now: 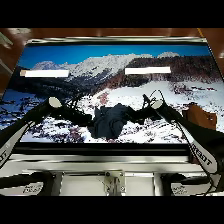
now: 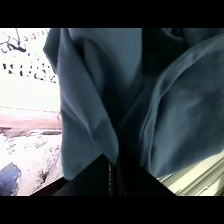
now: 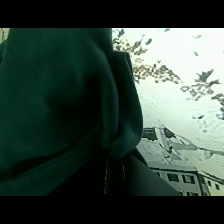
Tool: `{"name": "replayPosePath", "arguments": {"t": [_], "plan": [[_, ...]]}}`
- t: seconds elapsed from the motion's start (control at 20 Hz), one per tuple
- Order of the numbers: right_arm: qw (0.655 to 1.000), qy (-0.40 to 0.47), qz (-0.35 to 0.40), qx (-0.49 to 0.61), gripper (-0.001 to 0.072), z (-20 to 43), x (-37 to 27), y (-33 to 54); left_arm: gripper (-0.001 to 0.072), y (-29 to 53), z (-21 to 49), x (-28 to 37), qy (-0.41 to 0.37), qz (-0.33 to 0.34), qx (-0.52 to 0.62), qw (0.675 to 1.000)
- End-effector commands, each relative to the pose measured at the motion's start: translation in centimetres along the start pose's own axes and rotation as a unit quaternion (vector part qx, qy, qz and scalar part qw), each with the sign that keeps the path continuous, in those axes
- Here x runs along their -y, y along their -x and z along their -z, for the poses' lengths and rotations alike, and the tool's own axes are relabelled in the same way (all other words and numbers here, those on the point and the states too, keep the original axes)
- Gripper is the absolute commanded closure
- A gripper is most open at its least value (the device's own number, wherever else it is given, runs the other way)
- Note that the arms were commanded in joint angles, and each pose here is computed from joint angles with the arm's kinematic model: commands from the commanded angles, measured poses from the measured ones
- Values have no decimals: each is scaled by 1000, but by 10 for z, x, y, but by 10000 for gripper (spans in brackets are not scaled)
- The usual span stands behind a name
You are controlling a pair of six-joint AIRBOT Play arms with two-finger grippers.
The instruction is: Fold the shirts.
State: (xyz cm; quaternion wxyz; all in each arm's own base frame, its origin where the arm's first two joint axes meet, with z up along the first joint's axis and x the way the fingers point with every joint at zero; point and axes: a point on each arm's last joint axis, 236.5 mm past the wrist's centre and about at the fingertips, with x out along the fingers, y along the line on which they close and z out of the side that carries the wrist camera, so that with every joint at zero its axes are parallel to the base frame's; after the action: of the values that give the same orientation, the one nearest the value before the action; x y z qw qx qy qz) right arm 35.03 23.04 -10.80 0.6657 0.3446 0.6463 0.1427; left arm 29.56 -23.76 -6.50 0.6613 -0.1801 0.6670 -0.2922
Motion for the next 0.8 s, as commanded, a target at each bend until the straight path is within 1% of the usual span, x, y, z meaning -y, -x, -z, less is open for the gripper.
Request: {"name": "replayPosePath", "arguments": {"t": [0.0,0.05,0.15,0.25,0.35,0.5,0.65,0.75], "plan": [[998,60,1,-4,642,5,-7,11,671,13,6,-19,-30,-57,-5,998],[996,89,3,5,642,3,-10,18,671,23,6,-24,-41,-82,2,996],[983,181,-9,34,643,0,-31,40,671,49,2,-22,-71,-114,32,990],[966,248,-21,68,643,-2,-56,67,671,82,-7,-8,-94,-132,79,984],[948,296,-22,115,642,-9,-83,103,671,123,-20,17,-119,-140,142,973],[915,349,-23,199,643,-20,-126,163,671,193,-37,57,-153,-156,240,946],[874,398,-7,278,643,-23,-163,231,670,260,-50,90,-193,-179,325,908],[848,415,4,329,643,-21,-182,276,670,294,-55,107,-211,-192,364,887]]}}
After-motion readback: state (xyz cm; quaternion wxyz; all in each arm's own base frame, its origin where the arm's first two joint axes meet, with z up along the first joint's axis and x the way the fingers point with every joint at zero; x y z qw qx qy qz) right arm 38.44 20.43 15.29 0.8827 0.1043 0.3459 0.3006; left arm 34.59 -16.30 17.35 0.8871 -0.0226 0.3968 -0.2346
